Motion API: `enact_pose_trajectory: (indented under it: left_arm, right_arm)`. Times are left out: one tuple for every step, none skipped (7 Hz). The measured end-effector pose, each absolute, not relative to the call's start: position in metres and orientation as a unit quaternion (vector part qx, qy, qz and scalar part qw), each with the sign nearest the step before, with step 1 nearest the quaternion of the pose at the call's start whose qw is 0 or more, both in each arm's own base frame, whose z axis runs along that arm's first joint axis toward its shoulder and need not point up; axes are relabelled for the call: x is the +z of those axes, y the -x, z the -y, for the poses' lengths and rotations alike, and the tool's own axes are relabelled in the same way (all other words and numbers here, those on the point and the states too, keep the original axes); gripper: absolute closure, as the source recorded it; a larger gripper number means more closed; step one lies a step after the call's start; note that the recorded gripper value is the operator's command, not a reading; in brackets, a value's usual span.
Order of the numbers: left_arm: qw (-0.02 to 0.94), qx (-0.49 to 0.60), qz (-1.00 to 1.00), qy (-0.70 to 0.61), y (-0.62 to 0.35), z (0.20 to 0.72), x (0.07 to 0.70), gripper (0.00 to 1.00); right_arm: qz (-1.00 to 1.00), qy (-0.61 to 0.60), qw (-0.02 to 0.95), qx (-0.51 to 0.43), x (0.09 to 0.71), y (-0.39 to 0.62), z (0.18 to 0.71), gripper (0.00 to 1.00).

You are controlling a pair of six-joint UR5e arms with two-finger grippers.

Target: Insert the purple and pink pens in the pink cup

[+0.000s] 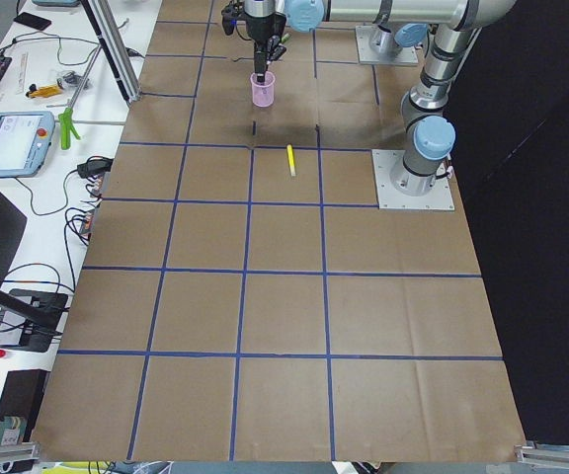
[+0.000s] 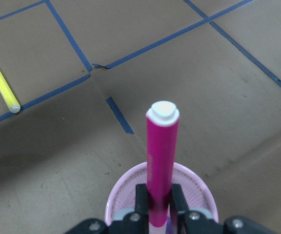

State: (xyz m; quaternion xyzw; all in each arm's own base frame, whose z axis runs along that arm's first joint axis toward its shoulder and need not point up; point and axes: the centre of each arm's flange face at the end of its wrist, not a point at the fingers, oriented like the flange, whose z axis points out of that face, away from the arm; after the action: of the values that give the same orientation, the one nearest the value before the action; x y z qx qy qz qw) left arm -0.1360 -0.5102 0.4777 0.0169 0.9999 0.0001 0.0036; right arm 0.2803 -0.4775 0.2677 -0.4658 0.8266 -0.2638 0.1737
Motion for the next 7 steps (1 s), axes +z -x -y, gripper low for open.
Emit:
enact_pose_trajectory:
  left_arm:
    - [0.003, 0.000, -1.000, -0.018, 0.136, 0.510, 0.478, 0.02]
    - [0.003, -0.001, -1.000, -0.019, 0.136, 0.510, 0.478, 0.02]
    - [0.003, -0.001, -1.000, -0.020, 0.136, 0.510, 0.479, 0.02]
    - [0.003, -0.002, -1.000, -0.020, 0.136, 0.510, 0.479, 0.02]
    - [0.004, -0.002, -1.000, -0.021, 0.136, 0.510, 0.480, 0.02]
    - [0.004, -0.003, -1.000, -0.021, 0.136, 0.510, 0.480, 0.02]
    - [0.004, -0.004, -1.000, -0.021, 0.136, 0.511, 0.480, 0.02]
  right_arm:
    - [-0.829, 0.462, 0.175, -0.263, 0.266, -0.281, 0.478, 0.00]
    - [-0.834, 0.452, 0.178, -0.262, 0.267, -0.281, 0.478, 0.00]
    - [-0.841, 0.438, 0.181, -0.261, 0.270, -0.281, 0.479, 0.00]
    - [-0.844, 0.430, 0.182, -0.264, 0.275, -0.281, 0.482, 0.00]
    - [-0.845, 0.426, 0.181, -0.269, 0.285, -0.281, 0.487, 0.00]
    - [-0.848, 0.420, 0.181, -0.267, 0.299, -0.282, 0.496, 0.00]
    - [-0.858, 0.410, 0.184, -0.248, 0.319, -0.281, 0.506, 0.00]
